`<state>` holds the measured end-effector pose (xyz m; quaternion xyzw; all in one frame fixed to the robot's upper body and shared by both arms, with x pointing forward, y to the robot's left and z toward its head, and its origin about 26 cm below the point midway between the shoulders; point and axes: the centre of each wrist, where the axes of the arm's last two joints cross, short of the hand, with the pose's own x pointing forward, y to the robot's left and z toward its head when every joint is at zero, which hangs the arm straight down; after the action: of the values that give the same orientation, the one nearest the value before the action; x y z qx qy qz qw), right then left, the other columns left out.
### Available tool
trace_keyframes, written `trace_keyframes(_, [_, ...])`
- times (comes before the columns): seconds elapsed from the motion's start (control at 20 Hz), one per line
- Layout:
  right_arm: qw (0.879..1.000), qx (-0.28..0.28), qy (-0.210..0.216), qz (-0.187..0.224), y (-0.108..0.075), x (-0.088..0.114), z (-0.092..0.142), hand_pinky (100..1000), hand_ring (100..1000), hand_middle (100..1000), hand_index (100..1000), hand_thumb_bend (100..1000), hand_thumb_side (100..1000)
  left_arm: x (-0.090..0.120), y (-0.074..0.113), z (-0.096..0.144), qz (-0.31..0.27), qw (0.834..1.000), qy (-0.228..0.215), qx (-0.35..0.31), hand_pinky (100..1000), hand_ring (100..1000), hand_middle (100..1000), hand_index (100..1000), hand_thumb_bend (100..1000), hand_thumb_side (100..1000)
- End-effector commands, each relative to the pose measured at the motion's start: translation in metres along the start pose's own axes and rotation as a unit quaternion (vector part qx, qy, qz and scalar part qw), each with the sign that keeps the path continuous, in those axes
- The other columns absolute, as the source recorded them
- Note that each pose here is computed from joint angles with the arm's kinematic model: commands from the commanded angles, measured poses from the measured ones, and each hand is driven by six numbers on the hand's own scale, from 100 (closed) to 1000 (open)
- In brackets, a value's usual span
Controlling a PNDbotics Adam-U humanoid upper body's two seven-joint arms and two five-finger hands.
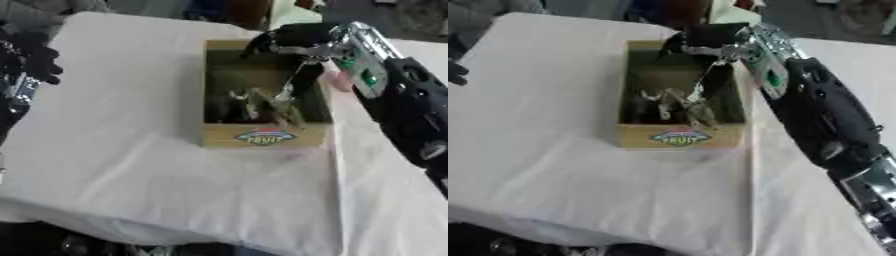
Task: Pick up objects on the table and place them in the box.
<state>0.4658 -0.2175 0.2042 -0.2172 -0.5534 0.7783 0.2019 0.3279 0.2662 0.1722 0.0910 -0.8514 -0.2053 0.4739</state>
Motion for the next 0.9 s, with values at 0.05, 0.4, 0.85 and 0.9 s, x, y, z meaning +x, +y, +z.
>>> trace_keyframes(0.05, [0.996,0.063,-0.044,0.045,-0.004,-0.005,0.003,820,872,872,941,588,666,0.006,0.006,-0.003,-0.009,1.000,-0.012,0.001,583,598,616,798,566,711])
trace_keyframes(0.4, [0.998,0.050,0.002,0.029,0.016,-0.009,-0.002,816,870,870,937,530,589,0.007,0.005,-0.004,-0.008,1.000,-0.013,0.000,582,598,616,797,565,712])
trace_keyframes(0.85, [0.997,0.062,0.038,0.012,0.038,-0.023,0.006,806,859,858,928,521,573,0.007,0.006,-0.003,-0.009,1.000,-0.013,0.001,583,600,617,797,563,712])
trace_keyframes(0.9, [0.997,0.059,0.040,0.011,0.036,-0.025,0.010,806,859,857,927,519,570,0.006,0.006,-0.003,-0.009,1.000,-0.012,0.002,583,600,617,798,563,711])
